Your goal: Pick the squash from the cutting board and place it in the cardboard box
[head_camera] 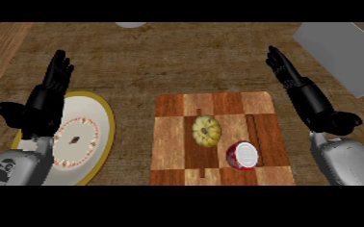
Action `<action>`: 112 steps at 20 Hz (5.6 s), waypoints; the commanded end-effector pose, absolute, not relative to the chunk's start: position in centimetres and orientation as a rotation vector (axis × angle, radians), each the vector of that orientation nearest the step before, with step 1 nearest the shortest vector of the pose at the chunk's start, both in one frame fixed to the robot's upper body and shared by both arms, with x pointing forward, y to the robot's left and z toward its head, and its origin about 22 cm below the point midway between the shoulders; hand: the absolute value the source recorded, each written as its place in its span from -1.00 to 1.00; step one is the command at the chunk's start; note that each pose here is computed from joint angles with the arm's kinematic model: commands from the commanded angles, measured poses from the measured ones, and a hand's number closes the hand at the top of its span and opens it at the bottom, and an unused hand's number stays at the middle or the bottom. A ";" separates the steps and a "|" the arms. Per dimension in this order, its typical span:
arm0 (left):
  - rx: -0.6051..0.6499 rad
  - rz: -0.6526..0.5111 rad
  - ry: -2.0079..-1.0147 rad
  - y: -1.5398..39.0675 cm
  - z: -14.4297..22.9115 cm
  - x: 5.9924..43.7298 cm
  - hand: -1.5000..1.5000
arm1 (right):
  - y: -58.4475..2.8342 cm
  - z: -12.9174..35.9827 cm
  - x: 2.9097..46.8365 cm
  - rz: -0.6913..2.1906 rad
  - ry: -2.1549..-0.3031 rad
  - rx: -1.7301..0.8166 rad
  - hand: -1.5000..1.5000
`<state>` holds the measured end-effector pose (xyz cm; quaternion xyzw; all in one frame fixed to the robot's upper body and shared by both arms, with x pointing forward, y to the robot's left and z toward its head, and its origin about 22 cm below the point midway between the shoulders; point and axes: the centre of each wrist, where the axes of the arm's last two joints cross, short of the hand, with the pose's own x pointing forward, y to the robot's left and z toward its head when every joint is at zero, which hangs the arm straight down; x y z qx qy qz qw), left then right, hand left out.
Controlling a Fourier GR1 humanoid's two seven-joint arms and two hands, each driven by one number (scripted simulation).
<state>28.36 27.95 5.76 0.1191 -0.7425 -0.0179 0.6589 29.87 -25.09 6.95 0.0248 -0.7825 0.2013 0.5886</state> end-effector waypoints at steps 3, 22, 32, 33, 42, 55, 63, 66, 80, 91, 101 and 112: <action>0.349 0.008 -1.549 29.7 2.4 27.3 0.00 | -20.8 10.7 28.9 0.596 -1.983 -0.209 1.00; 0.343 0.091 -1.348 29.4 -2.8 24.2 0.00 | -16.3 12.6 17.6 0.998 -1.644 -1.290 -1.00; 0.295 0.069 -1.380 28.2 -2.6 26.2 0.00 | -5.5 14.3 14.8 1.152 -1.280 -1.332 -1.00; 0.301 0.050 -1.389 27.7 -2.0 25.5 0.00 | -3.8 13.8 14.3 1.135 -1.265 -1.328 -1.00; 0.306 0.047 -1.396 28.0 -2.0 25.9 0.00 | -3.2 11.2 16.5 1.177 -0.983 -1.368 -1.00; 0.302 0.023 -1.387 26.7 -3.5 24.9 0.00 | -1.1 8.6 17.6 1.141 -0.898 -1.393 -1.00; 0.304 0.039 -1.392 28.0 -2.7 26.8 0.00 | -0.9 7.9 18.1 1.127 -0.853 -1.398 -1.00; 0.309 0.046 -1.398 27.8 -2.1 26.6 0.00 | -0.7 8.0 19.8 1.097 -0.853 -1.393 -1.00; 0.288 0.053 -1.373 28.9 -3.0 25.4 0.00 | -1.2 6.3 22.3 1.114 -0.723 -1.427 -1.00; 0.298 0.056 -1.386 26.9 -2.8 26.7 0.00 | -1.2 4.4 23.7 1.139 -0.703 -1.421 -1.00; 0.323 0.049 -1.386 26.3 -2.4 26.3 0.00 | -1.9 4.3 24.6 1.122 -0.718 -1.404 -1.00; 0.300 0.050 -1.376 27.2 -3.4 26.3 0.00 | -1.4 2.2 26.0 1.234 -0.861 -1.450 1.00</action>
